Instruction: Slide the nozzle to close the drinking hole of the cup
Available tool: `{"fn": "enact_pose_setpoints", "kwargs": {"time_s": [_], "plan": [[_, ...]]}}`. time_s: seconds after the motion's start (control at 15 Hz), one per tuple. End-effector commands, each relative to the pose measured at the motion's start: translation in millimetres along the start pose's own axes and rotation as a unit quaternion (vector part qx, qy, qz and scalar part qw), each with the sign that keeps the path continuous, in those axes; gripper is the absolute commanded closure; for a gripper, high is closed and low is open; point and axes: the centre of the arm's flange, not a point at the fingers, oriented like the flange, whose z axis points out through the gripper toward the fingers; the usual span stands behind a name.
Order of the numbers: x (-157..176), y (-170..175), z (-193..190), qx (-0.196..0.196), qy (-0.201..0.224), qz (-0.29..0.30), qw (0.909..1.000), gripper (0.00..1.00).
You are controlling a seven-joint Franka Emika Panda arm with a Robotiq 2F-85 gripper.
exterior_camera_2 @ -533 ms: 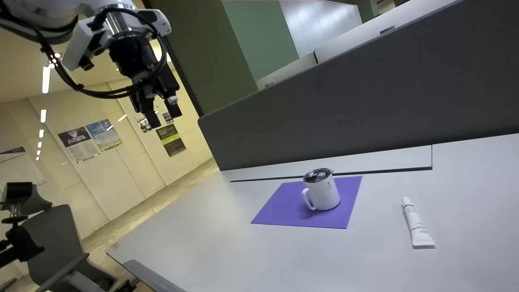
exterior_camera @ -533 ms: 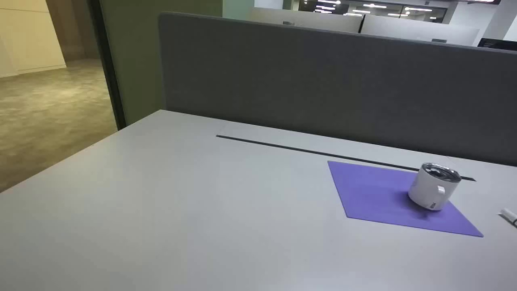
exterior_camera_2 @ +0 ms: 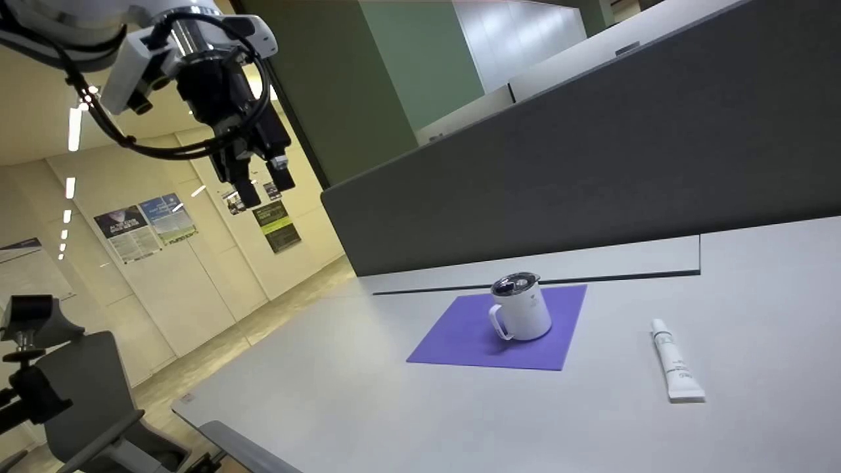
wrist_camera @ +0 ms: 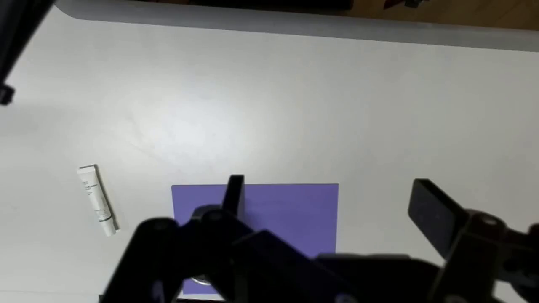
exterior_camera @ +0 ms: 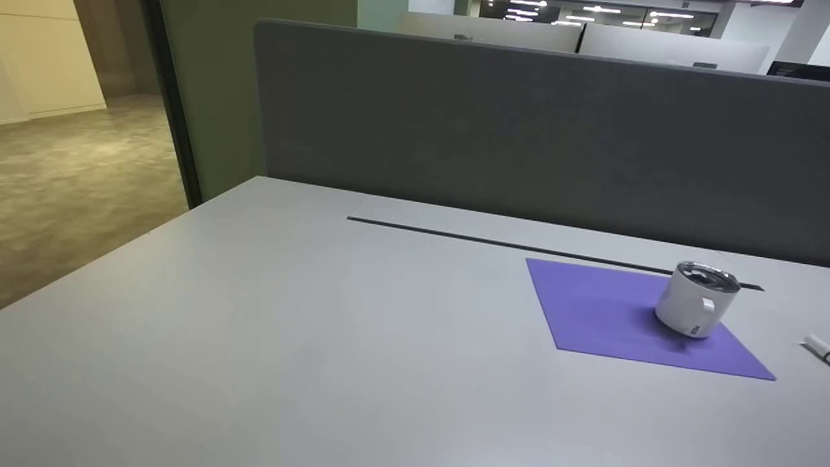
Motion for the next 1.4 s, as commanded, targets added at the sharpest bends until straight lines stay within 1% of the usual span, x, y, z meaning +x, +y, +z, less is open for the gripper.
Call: {"fn": "enact_pose_setpoints", "kwargs": {"time_s": [0.0, 0.13, 0.33, 0.47, 0.53, 0.6, 0.73, 0.8, 0.87, 1.0, 1.13, 1.2, 1.27, 1.33], "plan": [[0, 0, 0, 0.0, 0.0, 0.0, 1.0, 0.0], [0, 0, 0, 0.0, 0.0, 0.0, 1.0, 0.0], [64, 20, 8, -0.026, 0.03, -0.002, 0.9992, 0.0], [105, 31, 17, -0.042, 0.061, -0.009, 0.9972, 0.0], [123, 35, 23, -0.047, 0.075, -0.009, 0.996, 0.25], [141, 40, 33, -0.052, 0.082, -0.01, 0.9952, 0.25], [179, 48, 56, -0.066, 0.106, -0.011, 0.9921, 0.4], [189, 60, 56, -0.072, 0.118, -0.013, 0.9903, 0.49], [205, 62, 69, -0.075, 0.129, -0.013, 0.9888, 0.55], [229, 71, 84, -0.08, 0.139, -0.011, 0.987, 0.69], [245, 78, 94, -0.077, 0.134, -0.01, 0.9879, 0.83], [251, 79, 98, -0.075, 0.125, -0.007, 0.9894, 0.9], [255, 81, 101, -0.074, 0.112, -0.006, 0.9909, 0.96], [257, 82, 103, -0.075, 0.09, -0.009, 0.9931, 0.99]]}}
